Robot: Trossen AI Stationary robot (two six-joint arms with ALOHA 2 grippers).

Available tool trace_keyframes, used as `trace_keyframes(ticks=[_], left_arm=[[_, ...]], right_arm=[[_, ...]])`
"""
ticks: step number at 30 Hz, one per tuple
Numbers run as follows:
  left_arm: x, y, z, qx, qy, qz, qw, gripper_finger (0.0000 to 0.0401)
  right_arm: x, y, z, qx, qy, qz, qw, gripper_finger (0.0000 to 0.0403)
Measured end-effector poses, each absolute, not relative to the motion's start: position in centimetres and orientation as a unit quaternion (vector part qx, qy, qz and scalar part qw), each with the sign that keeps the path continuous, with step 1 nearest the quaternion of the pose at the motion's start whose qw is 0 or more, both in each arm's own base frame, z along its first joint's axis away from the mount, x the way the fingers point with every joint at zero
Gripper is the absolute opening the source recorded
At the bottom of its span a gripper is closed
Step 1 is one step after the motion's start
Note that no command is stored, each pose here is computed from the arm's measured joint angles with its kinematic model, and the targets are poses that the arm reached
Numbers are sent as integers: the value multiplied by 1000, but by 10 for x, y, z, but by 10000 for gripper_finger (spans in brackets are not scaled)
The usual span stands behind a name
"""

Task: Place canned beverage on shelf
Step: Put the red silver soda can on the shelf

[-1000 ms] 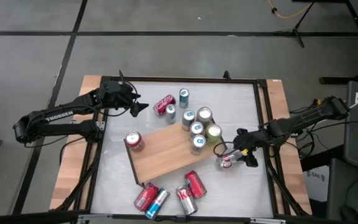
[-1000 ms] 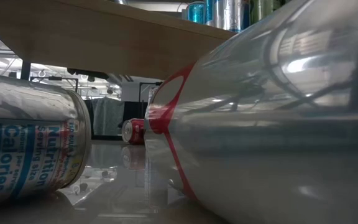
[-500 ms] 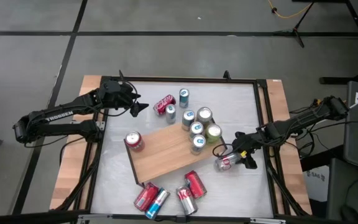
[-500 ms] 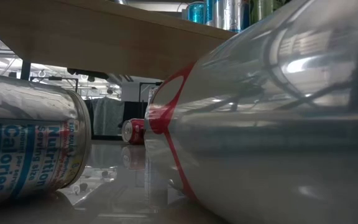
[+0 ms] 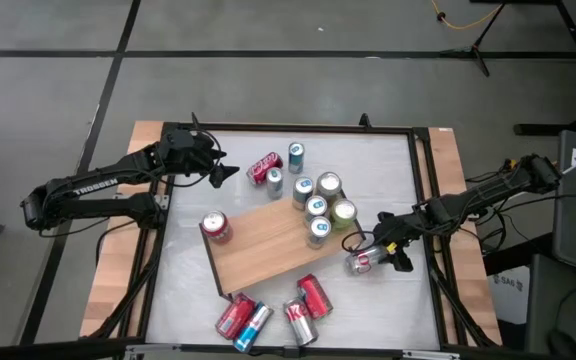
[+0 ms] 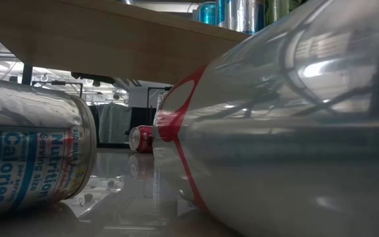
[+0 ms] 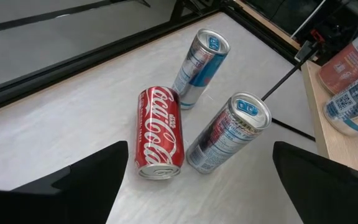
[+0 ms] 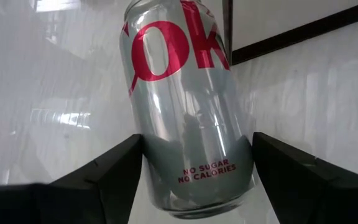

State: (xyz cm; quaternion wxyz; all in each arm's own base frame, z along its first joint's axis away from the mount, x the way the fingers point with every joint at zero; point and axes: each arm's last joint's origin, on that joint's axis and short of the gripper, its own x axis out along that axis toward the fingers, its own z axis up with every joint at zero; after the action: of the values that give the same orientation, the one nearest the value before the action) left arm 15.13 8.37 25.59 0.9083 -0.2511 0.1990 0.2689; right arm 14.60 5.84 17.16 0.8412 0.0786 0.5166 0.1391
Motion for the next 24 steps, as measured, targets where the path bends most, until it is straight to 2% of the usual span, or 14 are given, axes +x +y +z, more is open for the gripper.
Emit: trace_keyframes(ticks=[12,21,24], left_arm=[[151,84,256,-251,199,269,908,395],[151,84,256,-251,199,269,908,395],[151,84,256,-251,199,269,908,395]], right_arm=[[146,58,172,81,517,137,841,295],[146,57,170,83,519,116,843,385],[146,57,171,81,515,113,846,397]])
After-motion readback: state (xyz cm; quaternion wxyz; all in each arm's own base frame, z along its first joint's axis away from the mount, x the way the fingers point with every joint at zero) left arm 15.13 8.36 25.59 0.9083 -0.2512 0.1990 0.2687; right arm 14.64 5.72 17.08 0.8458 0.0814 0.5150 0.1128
